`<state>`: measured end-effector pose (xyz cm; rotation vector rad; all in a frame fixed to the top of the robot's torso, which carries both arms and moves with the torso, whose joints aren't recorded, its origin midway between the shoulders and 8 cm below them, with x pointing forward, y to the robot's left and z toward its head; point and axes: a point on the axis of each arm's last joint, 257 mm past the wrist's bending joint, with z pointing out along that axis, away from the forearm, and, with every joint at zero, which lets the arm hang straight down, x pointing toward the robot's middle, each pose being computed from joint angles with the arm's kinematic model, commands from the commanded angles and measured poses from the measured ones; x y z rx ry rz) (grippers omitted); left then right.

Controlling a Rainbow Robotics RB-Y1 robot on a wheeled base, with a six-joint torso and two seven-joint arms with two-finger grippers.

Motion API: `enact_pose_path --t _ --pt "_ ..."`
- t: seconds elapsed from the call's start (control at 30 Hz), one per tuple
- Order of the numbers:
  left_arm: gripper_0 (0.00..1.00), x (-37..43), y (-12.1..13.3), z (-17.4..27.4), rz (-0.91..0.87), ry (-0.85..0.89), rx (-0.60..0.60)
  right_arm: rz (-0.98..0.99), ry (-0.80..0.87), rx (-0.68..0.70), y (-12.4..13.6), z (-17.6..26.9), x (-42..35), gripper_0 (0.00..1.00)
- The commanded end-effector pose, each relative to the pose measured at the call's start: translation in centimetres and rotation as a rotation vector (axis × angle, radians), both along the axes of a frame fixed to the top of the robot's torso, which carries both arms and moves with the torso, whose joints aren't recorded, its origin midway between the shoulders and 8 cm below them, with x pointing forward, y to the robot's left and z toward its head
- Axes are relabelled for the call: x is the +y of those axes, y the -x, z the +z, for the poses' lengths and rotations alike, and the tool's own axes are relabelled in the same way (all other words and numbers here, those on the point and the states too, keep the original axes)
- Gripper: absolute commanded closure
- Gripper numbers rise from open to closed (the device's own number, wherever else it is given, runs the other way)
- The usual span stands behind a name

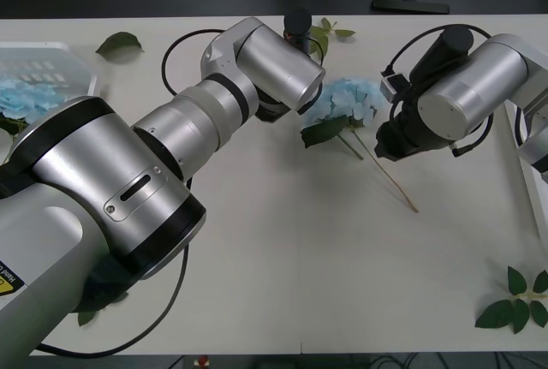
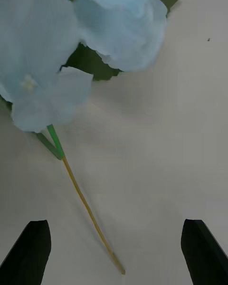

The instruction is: Place the red flowers into the right box and the blue flowers into the left box. If a person shows an open palm, hand one flower to the person first, then continue sorting.

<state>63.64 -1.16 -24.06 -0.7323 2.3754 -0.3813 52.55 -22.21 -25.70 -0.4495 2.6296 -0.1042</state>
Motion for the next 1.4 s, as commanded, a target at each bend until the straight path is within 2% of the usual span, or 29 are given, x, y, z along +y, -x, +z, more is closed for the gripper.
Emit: enact_pose_path --t 0.03,0.47,0.6,0.93,0.97,1.03,1.07,1.13,1.17,1.23,1.4 --pt "0.00 -1.1 -1.0 2.3 0.009 0.042 -0.044 -0.040 -0.018 -0.028 -1.0 0.5 0.6 0.20" --pt "0.00 -0.1 -0.8 -0.4 0.014 0.046 -0.047 0.015 0.032 -0.057 -1.4 -4.0 2.5 0.20" --pt "0.00 -0.1 -0.9 -1.3 0.010 0.065 -0.059 0.018 0.008 -0.067 -1.8 -4.9 3.5 0.11" --pt "0.00 -0.4 -1.2 -1.1 0.019 0.102 -0.074 0.004 -0.036 -0.070 -2.0 -5.7 4.6 0.10" --pt "0.00 -0.4 -1.3 -1.0 0.021 0.107 -0.076 0.003 -0.035 -0.068 -1.9 -5.9 4.6 0.12" --pt "0.00 -0.6 -1.4 -0.7 0.024 0.120 -0.078 0.005 -0.029 -0.065 -1.8 -6.1 4.4 0.37" --pt "0.00 -0.7 -1.5 -0.5 0.023 0.130 -0.082 0.007 -0.027 -0.064 -1.7 -6.1 4.4 0.57" --pt "0.00 -1.1 -1.7 0.1 0.024 0.150 -0.088 0.013 -0.012 -0.065 -1.7 -6.3 4.2 0.87" --pt "0.00 -1.4 -1.8 0.4 0.022 0.160 -0.093 0.014 -0.004 -0.064 -1.6 -6.5 4.1 0.96" --pt "0.00 -1.5 -1.9 0.8 0.021 0.164 -0.097 0.015 0.001 -0.063 -1.5 -6.7 4.0 1.00" --pt "0.00 -1.6 -2.0 0.9 0.016 0.169 -0.107 0.007 0.003 -0.058 -1.5 -7.1 3.5 1.00"
